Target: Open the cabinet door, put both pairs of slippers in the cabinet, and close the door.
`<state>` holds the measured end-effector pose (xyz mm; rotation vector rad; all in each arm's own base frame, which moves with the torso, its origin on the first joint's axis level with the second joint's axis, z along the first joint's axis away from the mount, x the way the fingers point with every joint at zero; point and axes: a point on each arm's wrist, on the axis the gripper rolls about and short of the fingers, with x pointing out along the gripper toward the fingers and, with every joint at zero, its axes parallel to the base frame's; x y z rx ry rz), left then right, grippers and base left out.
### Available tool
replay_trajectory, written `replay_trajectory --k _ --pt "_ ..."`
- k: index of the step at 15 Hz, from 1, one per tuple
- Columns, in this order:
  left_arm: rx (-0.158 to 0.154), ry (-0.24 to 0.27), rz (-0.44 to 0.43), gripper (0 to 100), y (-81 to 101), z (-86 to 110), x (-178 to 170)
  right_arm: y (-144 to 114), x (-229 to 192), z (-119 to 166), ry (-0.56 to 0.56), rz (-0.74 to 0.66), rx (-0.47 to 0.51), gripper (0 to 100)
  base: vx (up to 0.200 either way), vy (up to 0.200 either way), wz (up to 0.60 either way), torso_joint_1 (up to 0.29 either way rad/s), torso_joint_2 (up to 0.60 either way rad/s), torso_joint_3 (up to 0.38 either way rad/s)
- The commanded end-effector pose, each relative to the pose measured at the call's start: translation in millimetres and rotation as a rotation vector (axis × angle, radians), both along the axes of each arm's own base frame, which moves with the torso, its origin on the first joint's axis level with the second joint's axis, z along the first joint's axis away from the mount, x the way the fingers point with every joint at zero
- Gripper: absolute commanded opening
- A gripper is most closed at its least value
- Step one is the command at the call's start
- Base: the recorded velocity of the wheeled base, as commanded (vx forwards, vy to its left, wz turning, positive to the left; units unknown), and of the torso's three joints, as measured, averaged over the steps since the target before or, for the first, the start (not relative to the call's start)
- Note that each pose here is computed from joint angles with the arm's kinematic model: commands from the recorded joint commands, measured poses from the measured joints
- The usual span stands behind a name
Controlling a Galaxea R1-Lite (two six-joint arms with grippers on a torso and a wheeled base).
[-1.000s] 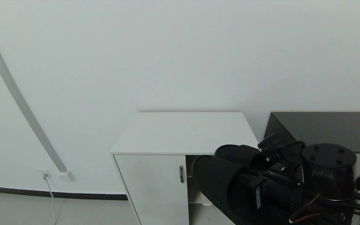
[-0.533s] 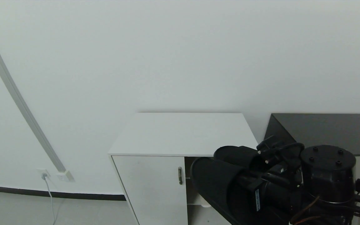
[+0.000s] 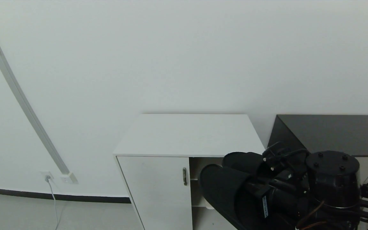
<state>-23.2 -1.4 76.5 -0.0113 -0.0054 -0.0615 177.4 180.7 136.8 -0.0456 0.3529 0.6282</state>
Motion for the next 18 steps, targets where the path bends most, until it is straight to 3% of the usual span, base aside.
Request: replay_trajectory --k 1,8,18 --pt "-0.001 0.001 0.0 0 0.0 0.0 0.1 1.1 0.4 -2.7 0.003 0.002 -0.004 0 0.0 0.0 0.0 0.0 0.0 0.0" --pt "-0.001 0.001 0.0 0 0.0 0.0 0.1 0.8 -0.4 -4.6 0.003 0.004 -0.006 0 0.0 0.0 0.0 -0.014 0.03 0.018" --pt "0.001 0.001 0.0 0 0.0 0.0 0.1 -0.6 -5.0 -6.7 -0.005 0.013 0.003 0 0.0 0.0 0.0 -0.165 0.38 0.21"
